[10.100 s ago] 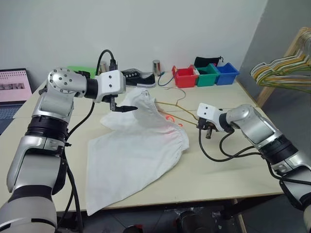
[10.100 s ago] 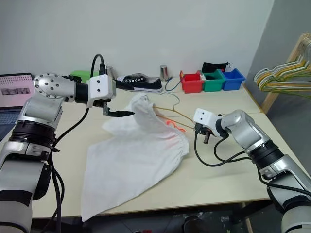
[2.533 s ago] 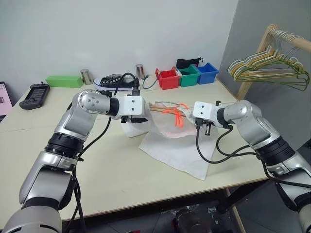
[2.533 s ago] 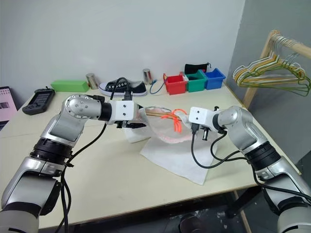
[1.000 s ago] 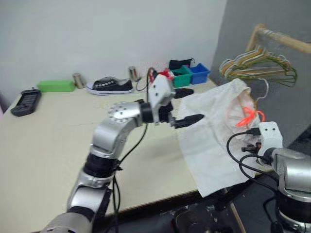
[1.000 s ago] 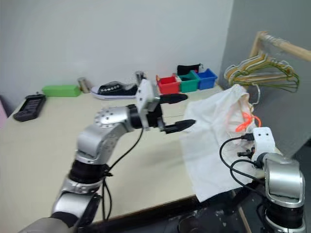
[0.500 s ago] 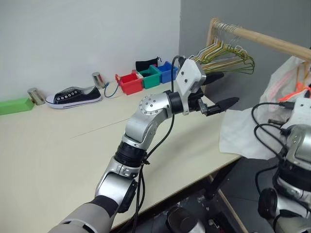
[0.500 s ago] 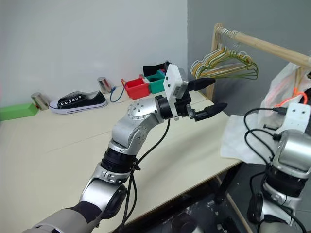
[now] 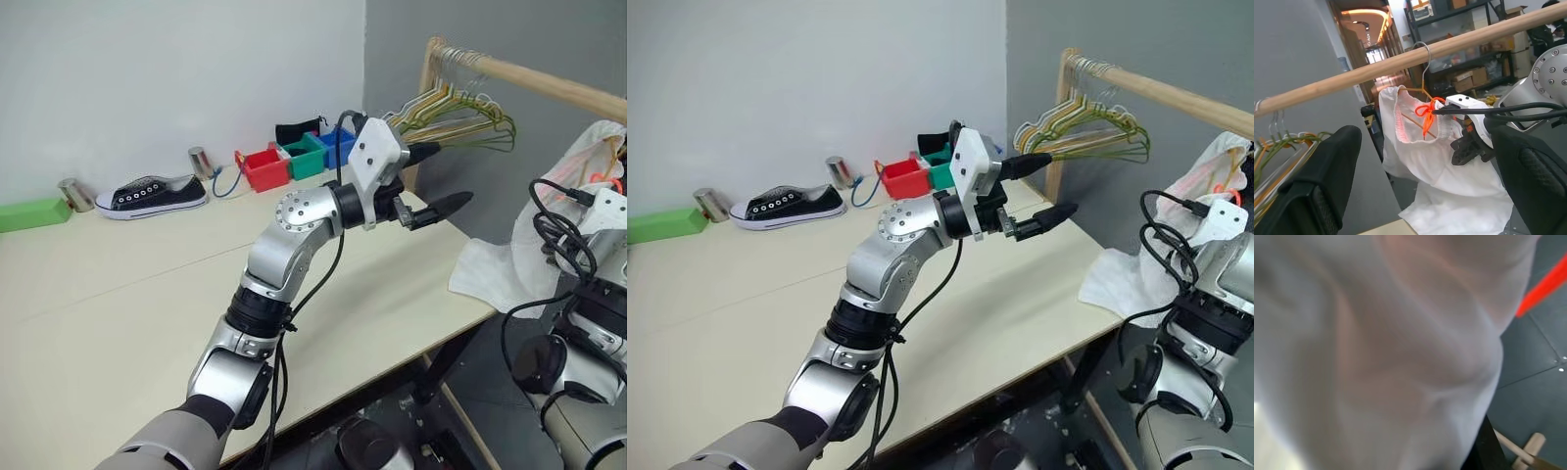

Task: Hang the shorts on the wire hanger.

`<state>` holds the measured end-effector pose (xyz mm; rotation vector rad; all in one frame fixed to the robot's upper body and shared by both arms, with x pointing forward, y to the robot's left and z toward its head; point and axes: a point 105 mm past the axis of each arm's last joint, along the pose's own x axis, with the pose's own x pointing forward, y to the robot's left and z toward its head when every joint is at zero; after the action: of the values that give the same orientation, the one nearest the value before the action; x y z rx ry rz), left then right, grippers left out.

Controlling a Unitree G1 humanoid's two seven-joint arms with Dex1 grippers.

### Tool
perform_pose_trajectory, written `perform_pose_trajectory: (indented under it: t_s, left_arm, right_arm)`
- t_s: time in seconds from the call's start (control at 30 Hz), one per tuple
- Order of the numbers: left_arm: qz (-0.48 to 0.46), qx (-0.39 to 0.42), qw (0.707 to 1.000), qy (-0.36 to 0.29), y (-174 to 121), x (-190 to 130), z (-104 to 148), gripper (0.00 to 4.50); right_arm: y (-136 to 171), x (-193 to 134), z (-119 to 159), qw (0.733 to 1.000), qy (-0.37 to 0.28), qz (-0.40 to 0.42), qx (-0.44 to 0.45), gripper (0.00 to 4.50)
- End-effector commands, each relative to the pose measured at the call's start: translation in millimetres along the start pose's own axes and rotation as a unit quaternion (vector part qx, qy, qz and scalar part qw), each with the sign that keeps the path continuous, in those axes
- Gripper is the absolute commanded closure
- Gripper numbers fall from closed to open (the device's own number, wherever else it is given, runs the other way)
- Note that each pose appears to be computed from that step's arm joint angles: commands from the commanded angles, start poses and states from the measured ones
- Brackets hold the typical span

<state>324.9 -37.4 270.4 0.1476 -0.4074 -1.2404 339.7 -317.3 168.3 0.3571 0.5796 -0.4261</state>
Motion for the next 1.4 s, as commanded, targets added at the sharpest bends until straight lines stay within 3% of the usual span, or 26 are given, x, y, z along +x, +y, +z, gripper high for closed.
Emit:
perform_pose_trajectory:
  t_s: [0.03, 0.13, 0.4, 0.7, 1.0, 1.2, 1.33, 1.4]
  left_arm:
    - [0.007, 0.017, 1.000, -0.014, 0.5, -0.4, 11.6, 0.00]
    - [0.011, 0.016, 1.000, -0.015, 0.9, -1.7, 11.9, 0.00]
    - [0.011, 0.017, 1.000, -0.013, 2.4, -1.9, 12.1, 0.00]
    - [0.005, 0.016, 1.000, -0.013, 2.2, -3.3, 10.7, 0.00]
    - [0.006, 0.006, 1.000, -0.003, 4.6, -12.4, 4.0, 0.00]
    - [0.047, 0.003, 0.999, 0.025, 17.8, -37.6, -5.0, 0.00]
    - [0.116, 0.002, 0.991, 0.069, 37.4, -69.1, -16.9, 0.00]
    - [0.177, -0.006, 0.980, 0.084, 51.4, -88.3, -23.3, 0.00]
  right_arm:
    - [-0.7, -9.4, 18.2, 1.000, -0.028, 0.000, -0.001, 4.08]
    - [-1.2, -11.3, 21.7, 0.999, -0.037, -0.009, -0.019, 3.67]
    - [-2.4, -18.9, 27.7, 0.996, -0.060, -0.032, -0.051, 2.03]
    - [10.8, -54.4, 40.7, 0.974, -0.161, -0.057, -0.147, 0.04]
    - [37.4, -78.6, 30.9, 0.954, -0.229, -0.024, -0.191, 0.02]
    - [59.5, -89.7, 28.8, 0.943, -0.256, 0.006, -0.212, 0.02]
    - [100.0, -114.6, 52.8, 0.909, -0.306, 0.041, -0.281, 0.02]
    - [130.4, -122.9, 50.8, 0.894, -0.311, 0.091, -0.311, 0.02]
